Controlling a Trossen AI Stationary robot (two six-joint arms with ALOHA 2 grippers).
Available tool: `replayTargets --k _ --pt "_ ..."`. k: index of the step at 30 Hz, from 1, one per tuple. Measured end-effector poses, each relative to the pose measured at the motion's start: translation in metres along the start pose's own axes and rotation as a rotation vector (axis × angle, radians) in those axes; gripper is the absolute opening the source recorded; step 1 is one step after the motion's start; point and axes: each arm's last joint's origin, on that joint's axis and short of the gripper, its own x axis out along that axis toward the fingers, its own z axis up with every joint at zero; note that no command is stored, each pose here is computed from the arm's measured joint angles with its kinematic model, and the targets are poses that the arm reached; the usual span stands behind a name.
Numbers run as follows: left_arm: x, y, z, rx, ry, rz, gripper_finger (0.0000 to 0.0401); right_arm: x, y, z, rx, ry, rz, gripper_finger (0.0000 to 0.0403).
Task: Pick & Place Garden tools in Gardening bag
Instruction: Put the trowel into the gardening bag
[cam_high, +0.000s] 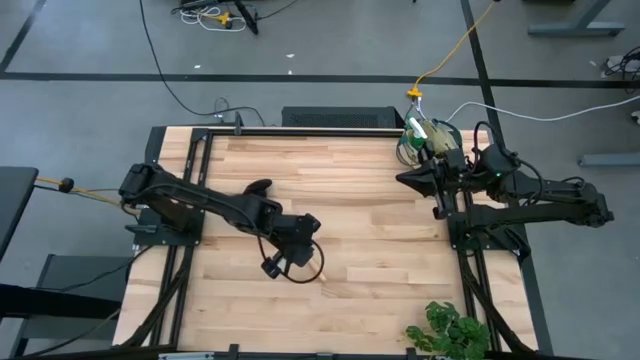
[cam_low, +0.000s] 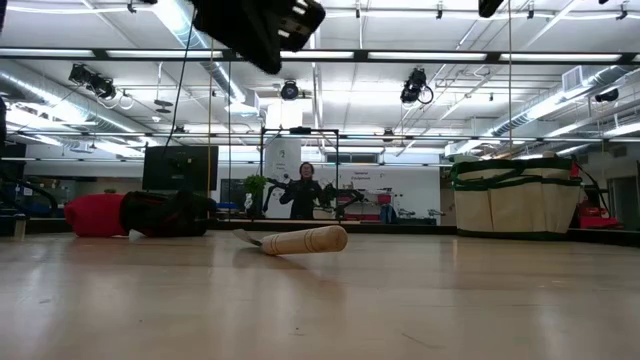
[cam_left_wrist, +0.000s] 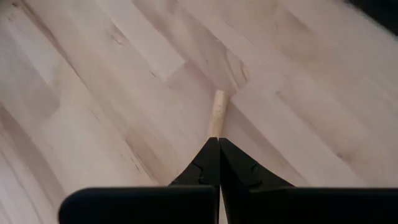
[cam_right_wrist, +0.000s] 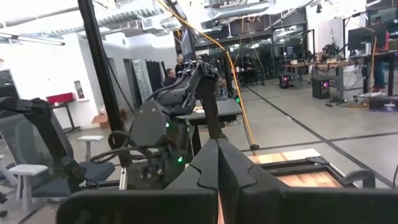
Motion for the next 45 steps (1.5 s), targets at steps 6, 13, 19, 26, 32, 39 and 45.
replayTargets --k 6,13,19,26,32,39,45 --pt "0.024 -0.003 -0.004 0.041 0.065 -0.038 0.0001 0.0 0.0 -0.002 0.003 0.016 -0.003 0.0" --pt "0.047 -0.004 -0.008 0.063 0.108 -0.067 0.0001 0.0 -0.001 -0.003 0.006 0.029 -0.006 0.0" --pt "0.067 -0.004 -0.013 0.089 0.142 -0.091 0.0004 0.0 -0.001 -0.004 0.008 0.039 -0.007 0.0" --pt "0.088 -0.005 -0.019 0.116 0.178 -0.109 0.0021 0.0 -0.001 -0.004 0.01 0.046 -0.009 0.0" --pt "0.098 -0.006 -0.022 0.115 0.195 -0.116 0.0056 0.0 -0.001 -0.006 0.014 0.065 -0.012 0.0" --pt "0.098 -0.004 -0.021 0.12 0.196 -0.078 0.0121 0.0 -0.001 -0.007 0.015 0.074 -0.014 0.0" --pt "0.098 -0.004 -0.021 0.12 0.195 -0.076 0.0177 0.0 -0.001 -0.007 0.016 0.075 -0.014 0.0"
